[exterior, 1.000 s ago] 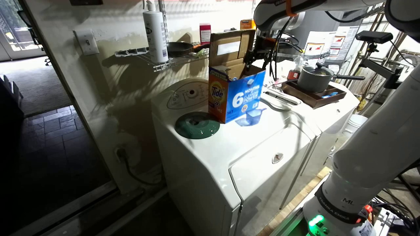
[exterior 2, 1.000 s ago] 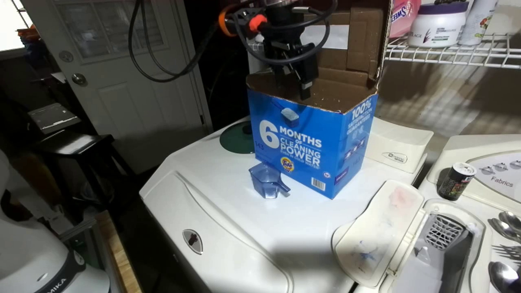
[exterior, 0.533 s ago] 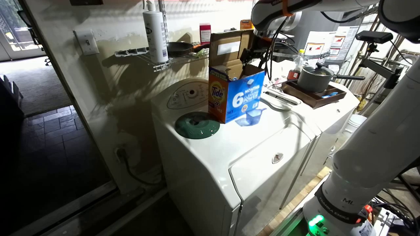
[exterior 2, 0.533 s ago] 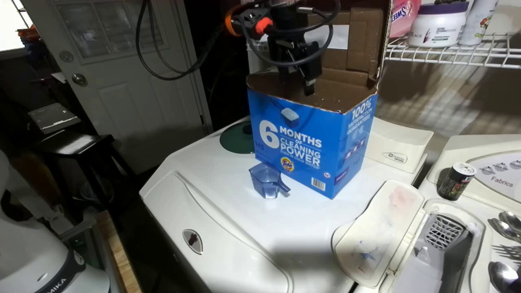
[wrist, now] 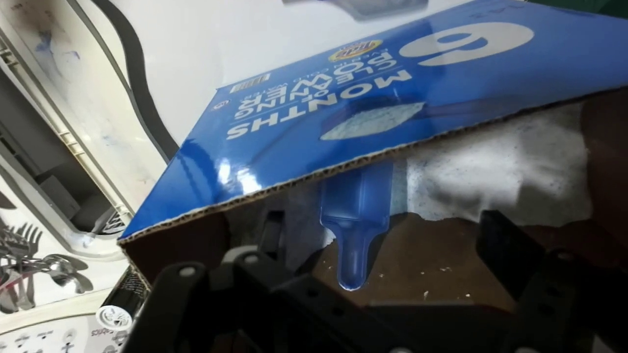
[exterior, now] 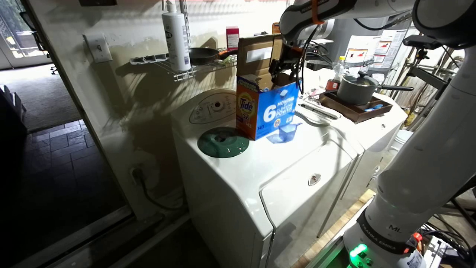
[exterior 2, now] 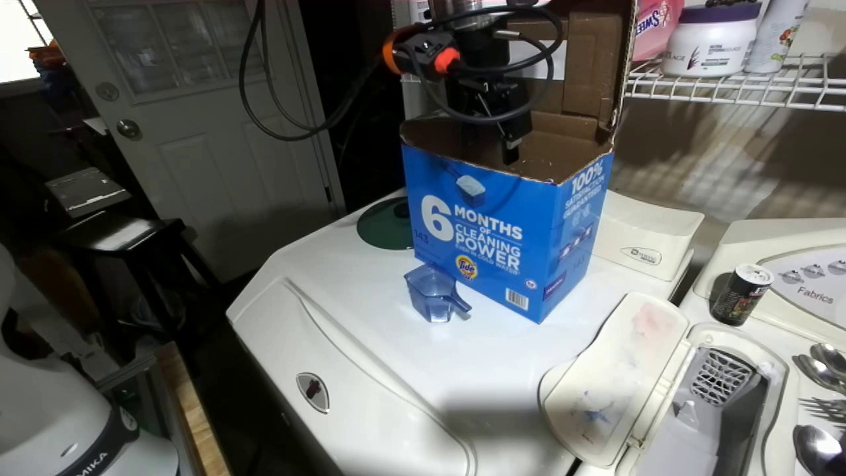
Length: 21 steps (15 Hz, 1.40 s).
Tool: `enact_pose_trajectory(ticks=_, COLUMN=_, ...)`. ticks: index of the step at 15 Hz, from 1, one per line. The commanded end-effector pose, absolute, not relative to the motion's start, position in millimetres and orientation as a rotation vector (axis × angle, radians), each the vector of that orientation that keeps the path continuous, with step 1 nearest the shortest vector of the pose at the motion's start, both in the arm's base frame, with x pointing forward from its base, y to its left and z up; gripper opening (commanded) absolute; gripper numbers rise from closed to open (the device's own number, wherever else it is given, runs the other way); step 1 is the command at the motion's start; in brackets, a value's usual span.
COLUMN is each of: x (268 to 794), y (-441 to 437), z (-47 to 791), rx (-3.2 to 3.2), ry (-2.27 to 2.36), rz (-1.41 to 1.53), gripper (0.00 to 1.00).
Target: Take out the scooper from the box
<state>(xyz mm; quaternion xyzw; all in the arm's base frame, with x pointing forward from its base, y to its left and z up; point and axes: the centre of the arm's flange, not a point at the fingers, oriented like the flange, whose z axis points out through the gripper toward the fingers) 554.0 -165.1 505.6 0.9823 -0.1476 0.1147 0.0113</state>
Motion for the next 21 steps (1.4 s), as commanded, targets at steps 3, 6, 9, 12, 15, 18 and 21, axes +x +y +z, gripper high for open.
enact_pose_trajectory(ticks=3, x=556, y=-166, z=507, rx=3.062, ry=-0.460, rz=0.362, gripper=1.00)
enact_pose_trajectory(ticks=6, x=560, y=-165, z=501, rx=3.084, ry=-0.449, rz=0.394, gripper=1.00)
enact_pose_trajectory(ticks=9, x=565, y=-164, z=495, rx=3.094, ry=-0.431, rz=0.404, gripper=1.00)
enact_pose_trajectory(ticks=12, x=571, y=-161, z=487, rx=3.121, ry=-0.416, rz=0.425, gripper=1.00)
enact_pose_trajectory(ticks=15, x=576, y=-159, z=480, rx=3.146, ry=-0.396, rz=0.452, gripper=1.00)
enact_pose_trajectory(ticks=18, x=580, y=-157, z=474, rx=3.157, ry=-0.375, rz=0.467, gripper=1.00)
enact_pose_trajectory(ticks=21, x=583, y=-159, z=470, rx=3.160, ry=-0.372, rz=0.472, gripper=1.00)
